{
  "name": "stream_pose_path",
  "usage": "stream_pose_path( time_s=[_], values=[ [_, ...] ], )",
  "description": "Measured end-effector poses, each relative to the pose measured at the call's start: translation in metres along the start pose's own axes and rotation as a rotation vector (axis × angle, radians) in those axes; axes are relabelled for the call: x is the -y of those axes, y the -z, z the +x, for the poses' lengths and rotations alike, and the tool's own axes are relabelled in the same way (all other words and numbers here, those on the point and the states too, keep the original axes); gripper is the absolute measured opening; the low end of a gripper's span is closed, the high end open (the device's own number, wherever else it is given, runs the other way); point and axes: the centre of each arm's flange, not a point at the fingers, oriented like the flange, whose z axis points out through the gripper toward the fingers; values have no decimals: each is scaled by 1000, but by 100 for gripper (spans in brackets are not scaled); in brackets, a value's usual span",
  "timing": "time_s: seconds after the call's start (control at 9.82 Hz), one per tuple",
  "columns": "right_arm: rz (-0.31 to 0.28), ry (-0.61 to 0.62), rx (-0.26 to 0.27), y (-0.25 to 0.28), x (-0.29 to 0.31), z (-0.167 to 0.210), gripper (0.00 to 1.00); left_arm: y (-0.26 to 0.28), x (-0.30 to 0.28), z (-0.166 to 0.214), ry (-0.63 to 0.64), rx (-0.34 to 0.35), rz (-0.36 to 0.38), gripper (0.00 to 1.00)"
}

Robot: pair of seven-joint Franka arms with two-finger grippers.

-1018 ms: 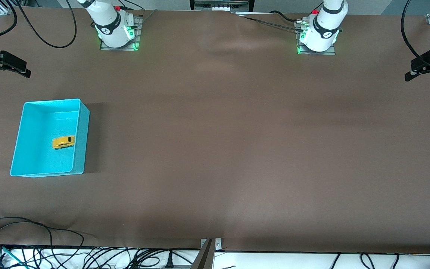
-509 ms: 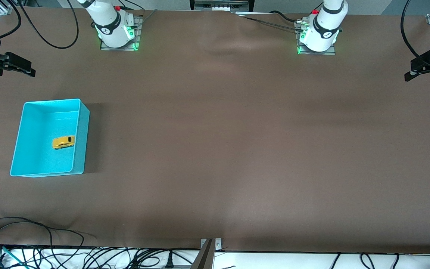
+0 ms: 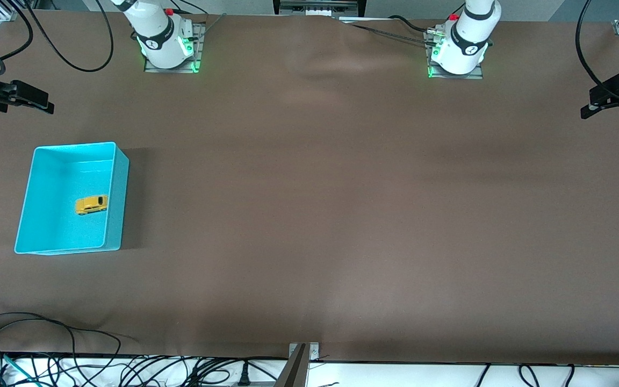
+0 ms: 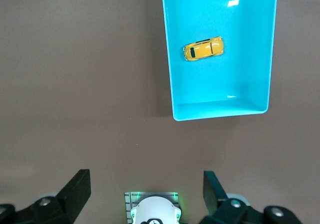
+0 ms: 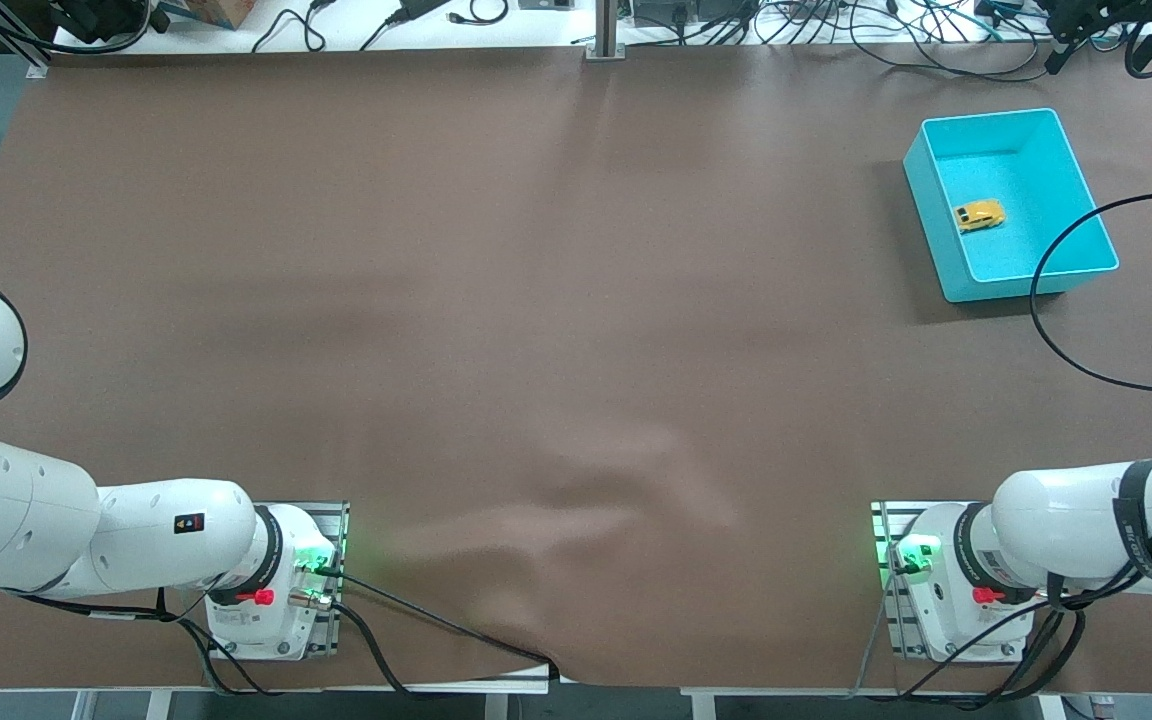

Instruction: Wind up and store yellow beetle car

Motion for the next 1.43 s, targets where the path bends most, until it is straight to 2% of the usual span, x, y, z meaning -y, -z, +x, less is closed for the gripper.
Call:
stream_pose_path(
  time_s=[0.51,1.43],
  values=[
    [0,0,17,-1,0,-2,100,-9,3,5,2,16,-4,100],
    [0,0,4,5,0,-4,100,-9,13,3,23,24,-7,100]
  ],
)
